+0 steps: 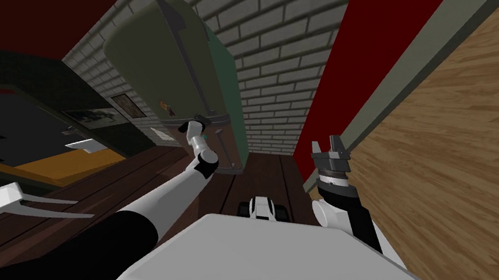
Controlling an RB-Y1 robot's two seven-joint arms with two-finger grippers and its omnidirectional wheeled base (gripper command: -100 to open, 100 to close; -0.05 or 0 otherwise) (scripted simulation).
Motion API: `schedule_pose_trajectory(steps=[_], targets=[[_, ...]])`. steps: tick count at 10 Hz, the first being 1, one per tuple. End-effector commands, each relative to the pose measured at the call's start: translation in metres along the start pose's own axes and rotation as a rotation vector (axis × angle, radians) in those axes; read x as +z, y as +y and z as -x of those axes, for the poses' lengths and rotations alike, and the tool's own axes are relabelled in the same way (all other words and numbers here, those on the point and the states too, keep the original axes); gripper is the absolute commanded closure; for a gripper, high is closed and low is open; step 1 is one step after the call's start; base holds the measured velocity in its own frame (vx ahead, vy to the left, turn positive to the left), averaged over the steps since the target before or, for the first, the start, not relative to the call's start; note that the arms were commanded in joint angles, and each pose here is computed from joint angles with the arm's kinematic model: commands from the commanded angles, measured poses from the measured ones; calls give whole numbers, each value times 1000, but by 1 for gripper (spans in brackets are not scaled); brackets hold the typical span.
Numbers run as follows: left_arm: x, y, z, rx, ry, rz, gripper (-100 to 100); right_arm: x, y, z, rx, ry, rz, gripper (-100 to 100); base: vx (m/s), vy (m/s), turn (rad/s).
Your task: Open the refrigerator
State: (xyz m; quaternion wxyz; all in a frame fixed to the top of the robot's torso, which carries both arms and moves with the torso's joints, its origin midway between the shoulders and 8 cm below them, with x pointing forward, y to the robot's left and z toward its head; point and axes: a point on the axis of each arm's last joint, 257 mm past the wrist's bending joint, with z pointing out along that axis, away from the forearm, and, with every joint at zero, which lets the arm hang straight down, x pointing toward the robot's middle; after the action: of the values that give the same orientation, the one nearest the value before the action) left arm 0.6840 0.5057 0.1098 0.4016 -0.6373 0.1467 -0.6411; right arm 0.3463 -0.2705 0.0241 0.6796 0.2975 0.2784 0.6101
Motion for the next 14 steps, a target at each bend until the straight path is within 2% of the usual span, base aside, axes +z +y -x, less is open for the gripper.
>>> schedule_pose_trajectory(steps=[1,2,3,4,5,6,7,8,9,10,11,12,13,14], targets=[[5,8,-8,-38,11,37,-100,0,0,0,0,0,0,0,-14,-90,16],[8,9,-12,-56,18,50,-100,0,0,0,0,0,0,0,-5,-95,16],[6,8,-10,-46,14,41,-100,0,0,0,0,0,0,0,2,-47,5],[7,-2,-14,-44,16,44,-100,0,0,0,0,0,0,0,92,-5,-3],[8,3,-11,-46,15,42,-100,0,0,0,0,0,0,0,60,0,3],[8,2,-12,-46,16,43,100,0,0,0,0,0,0,0,9,2,14],[10,14,-34,-77,49,53,100,0,0,0,0,0,0,0,-115,153,204],[10,16,-43,-74,61,60,100,0,0,0,-1,0,0,0,-152,185,82],[10,19,-53,-52,74,67,100,0,0,0,-1,0,0,0,-90,120,-13],[11,33,-69,-93,98,81,100,0,0,0,0,0,0,0,-151,198,156],[10,37,-79,-96,111,90,100,0,0,0,-1,0,0,0,-149,175,107],[10,41,-91,-69,127,98,100,0,0,0,0,0,0,0,-81,92,16],[10,43,-94,-60,132,101,100,0,0,0,0,0,0,0,-28,36,10],[9,58,-113,-96,159,120,100,0,0,0,0,0,0,0,-115,138,241]])
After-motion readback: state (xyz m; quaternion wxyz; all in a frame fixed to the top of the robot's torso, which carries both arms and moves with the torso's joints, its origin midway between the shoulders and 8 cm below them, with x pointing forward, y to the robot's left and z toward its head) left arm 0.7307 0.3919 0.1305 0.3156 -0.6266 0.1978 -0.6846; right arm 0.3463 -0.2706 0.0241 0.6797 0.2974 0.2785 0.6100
